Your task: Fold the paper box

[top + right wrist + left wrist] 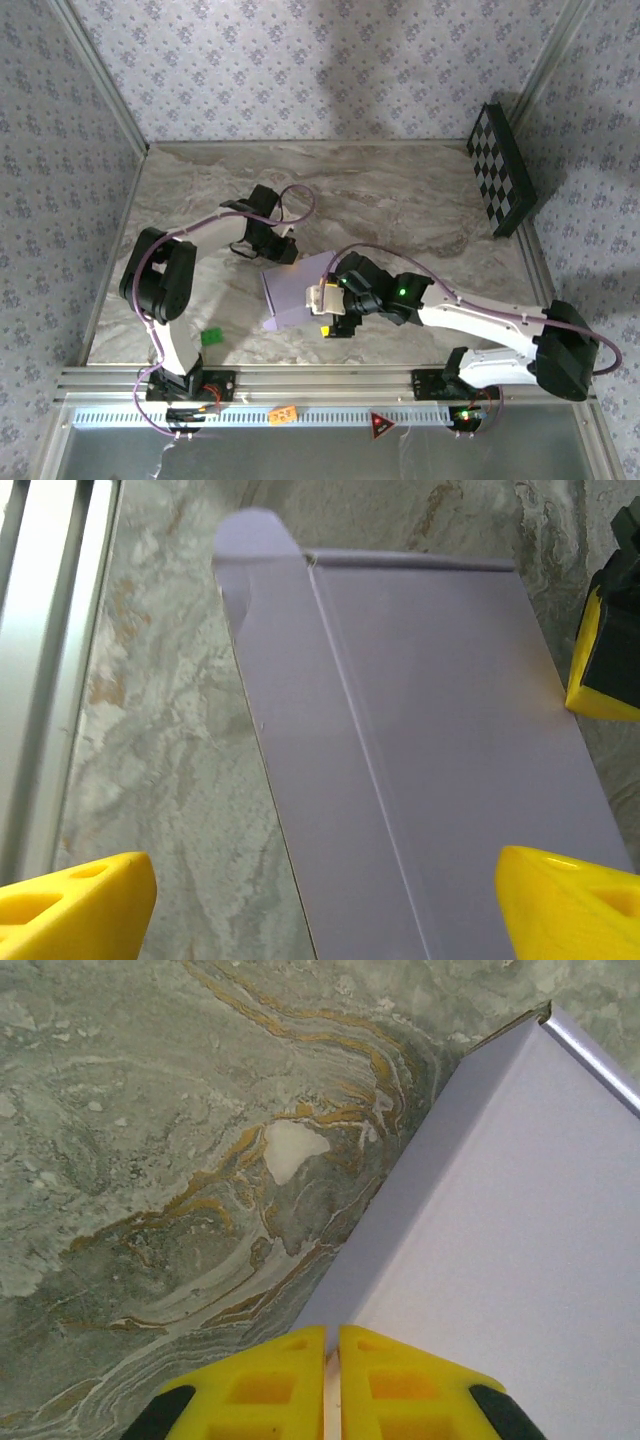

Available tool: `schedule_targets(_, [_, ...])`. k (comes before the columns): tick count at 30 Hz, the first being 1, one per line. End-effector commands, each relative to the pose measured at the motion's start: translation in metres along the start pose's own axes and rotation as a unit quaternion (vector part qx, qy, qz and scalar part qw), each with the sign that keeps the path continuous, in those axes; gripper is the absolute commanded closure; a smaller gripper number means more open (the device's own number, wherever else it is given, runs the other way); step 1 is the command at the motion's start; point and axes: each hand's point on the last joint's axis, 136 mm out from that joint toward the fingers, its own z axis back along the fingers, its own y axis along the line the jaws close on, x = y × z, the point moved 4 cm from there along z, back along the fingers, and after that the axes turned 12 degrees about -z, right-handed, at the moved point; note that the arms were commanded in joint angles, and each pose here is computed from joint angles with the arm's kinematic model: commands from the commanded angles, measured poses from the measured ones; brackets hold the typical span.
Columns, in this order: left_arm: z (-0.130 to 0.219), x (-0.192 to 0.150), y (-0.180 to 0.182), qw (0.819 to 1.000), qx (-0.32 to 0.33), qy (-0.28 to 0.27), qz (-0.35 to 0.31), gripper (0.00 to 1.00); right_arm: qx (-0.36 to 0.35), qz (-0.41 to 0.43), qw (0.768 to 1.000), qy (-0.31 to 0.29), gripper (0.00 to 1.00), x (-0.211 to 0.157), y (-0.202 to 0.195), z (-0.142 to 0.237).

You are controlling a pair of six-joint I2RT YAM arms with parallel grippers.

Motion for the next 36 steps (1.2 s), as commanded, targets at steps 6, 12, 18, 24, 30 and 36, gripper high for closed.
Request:
schedule_targets(6, [-0.01,-0.012,0.013,0.999,0.026,0.046,0.008,0.89,-0.042,0.106,0.993,0.036,0.11,0.006,-0.018,-0.006])
schedule_targets(12, [-0.008,-0.009,0.012,0.999,0.022,0.044,0.003,0.89,-0.067,0.148,0.986,0.042,0.15,0.02,-0.037,-0.008])
schedule_targets(18, [-0.009,-0.008,0.011,0.999,0.02,0.048,0.002,0.89,-0.041,0.171,0.983,0.053,0.25,0.028,-0.051,-0.011])
schedule_targets(24, [-0.01,-0.009,0.011,0.999,0.016,0.051,0.001,0.89,-0.027,0.191,0.979,0.065,0.34,0.032,-0.061,-0.017])
schedule_targets(30, [-0.009,-0.007,0.01,0.999,0.018,0.05,-0.005,0.89,-0.019,0.203,0.977,0.068,0.44,0.035,-0.07,-0.018])
schedule_targets(36, [-0.007,-0.004,0.01,0.999,0.017,0.044,-0.008,0.88,-0.011,0.209,0.975,0.07,0.5,0.034,-0.074,-0.02])
